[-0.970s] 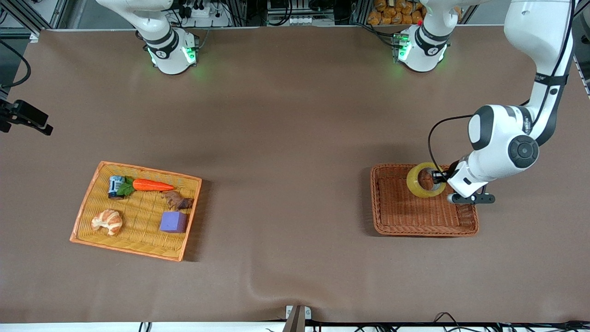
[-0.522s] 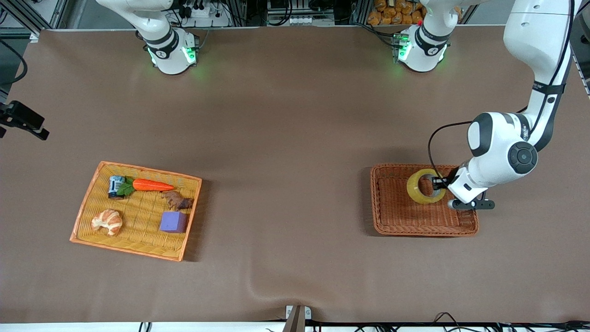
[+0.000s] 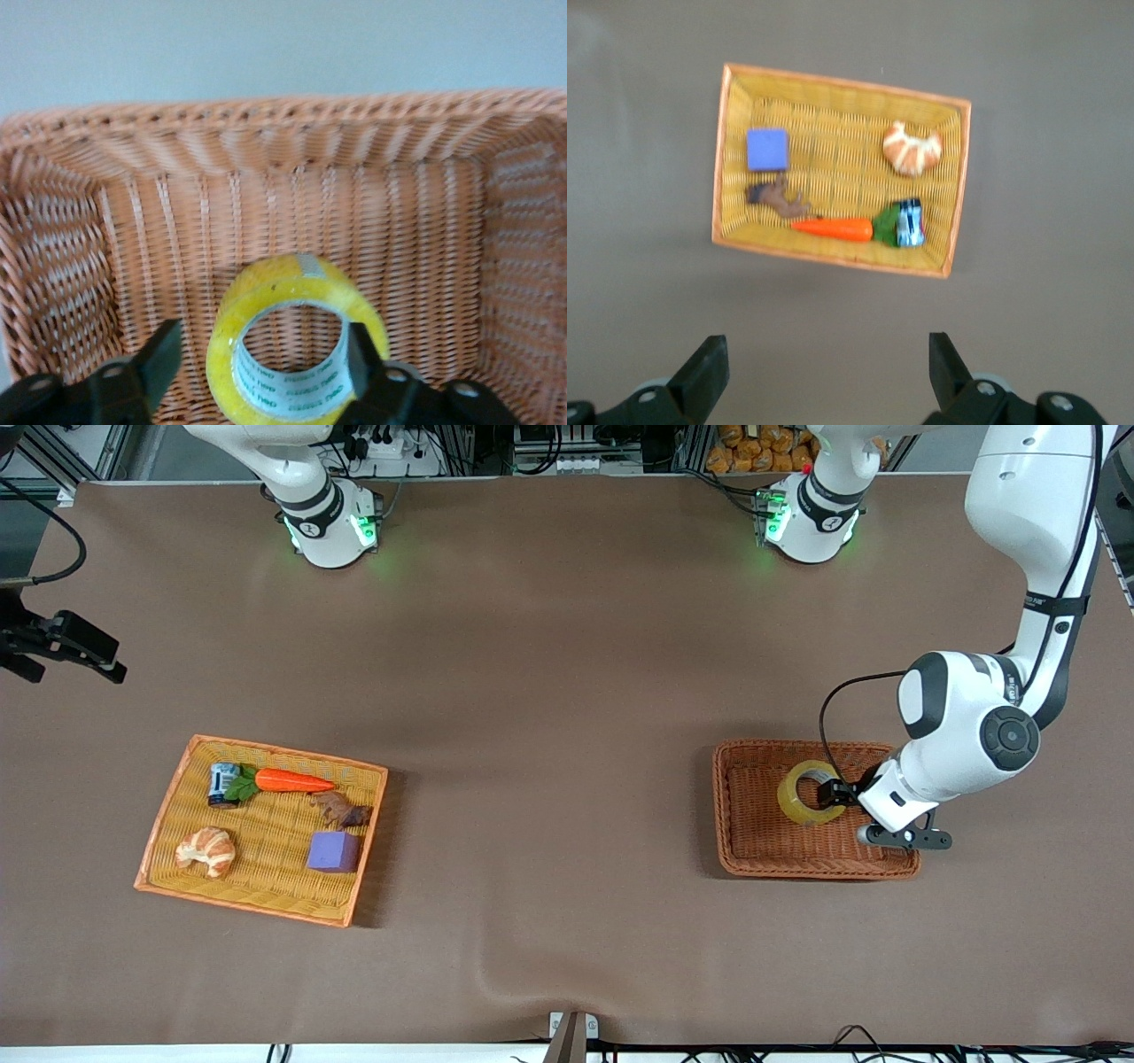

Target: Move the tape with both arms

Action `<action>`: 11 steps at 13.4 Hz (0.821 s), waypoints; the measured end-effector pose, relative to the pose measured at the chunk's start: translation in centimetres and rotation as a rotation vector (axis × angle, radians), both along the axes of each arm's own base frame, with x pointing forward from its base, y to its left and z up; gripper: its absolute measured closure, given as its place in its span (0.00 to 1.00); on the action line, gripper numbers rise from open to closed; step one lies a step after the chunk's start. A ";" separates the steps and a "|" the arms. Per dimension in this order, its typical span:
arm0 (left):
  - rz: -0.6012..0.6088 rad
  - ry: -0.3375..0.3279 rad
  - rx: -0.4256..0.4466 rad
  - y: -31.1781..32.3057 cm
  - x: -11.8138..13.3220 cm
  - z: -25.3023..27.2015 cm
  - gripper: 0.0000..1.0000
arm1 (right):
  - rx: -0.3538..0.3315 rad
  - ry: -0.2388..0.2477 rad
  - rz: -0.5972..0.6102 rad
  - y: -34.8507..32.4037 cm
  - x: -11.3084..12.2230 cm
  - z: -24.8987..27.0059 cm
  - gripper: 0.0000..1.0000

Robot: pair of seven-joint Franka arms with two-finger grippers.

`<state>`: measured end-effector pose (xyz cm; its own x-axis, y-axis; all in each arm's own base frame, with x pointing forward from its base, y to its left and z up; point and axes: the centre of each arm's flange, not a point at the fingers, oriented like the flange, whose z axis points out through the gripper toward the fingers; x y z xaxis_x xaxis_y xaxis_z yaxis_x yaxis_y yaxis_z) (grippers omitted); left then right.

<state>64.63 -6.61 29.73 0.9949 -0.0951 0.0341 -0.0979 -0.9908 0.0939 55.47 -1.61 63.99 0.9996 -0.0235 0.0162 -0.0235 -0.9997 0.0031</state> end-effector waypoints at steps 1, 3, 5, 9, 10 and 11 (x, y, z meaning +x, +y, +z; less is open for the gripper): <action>-0.007 -0.027 -0.002 -0.4 0.4 2.3 0.01 | 0.001 0.022 -0.002 -0.1 -0.2 -0.2 0.00; -0.023 -0.041 0.002 -1.0 0.4 8.7 0.00 | 0.001 0.037 -0.006 -0.3 -0.4 -0.3 0.00; -0.037 -0.009 0.015 -1.0 -0.5 16.5 0.00 | 0.001 0.037 -0.006 -0.3 -0.4 -0.3 0.00; -0.050 0.077 0.097 0.3 -4.2 28.5 0.00 | 0.001 0.027 -0.015 -0.8 -0.2 -0.3 0.00; -0.050 0.076 0.167 1.0 -4.8 30.1 0.00 | 0.001 0.025 -0.027 -1.5 -0.3 -0.3 0.00; -0.048 0.065 0.213 1.3 -5.3 31.4 0.00 | 0.001 0.024 -0.039 -2.2 -0.3 -0.3 0.00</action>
<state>59.36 -5.28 61.12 0.9885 -0.1405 -0.0553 -0.1459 -0.9832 -0.1097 55.17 -3.84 63.70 0.9980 -0.0619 -0.0082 -0.0619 -0.9981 0.0035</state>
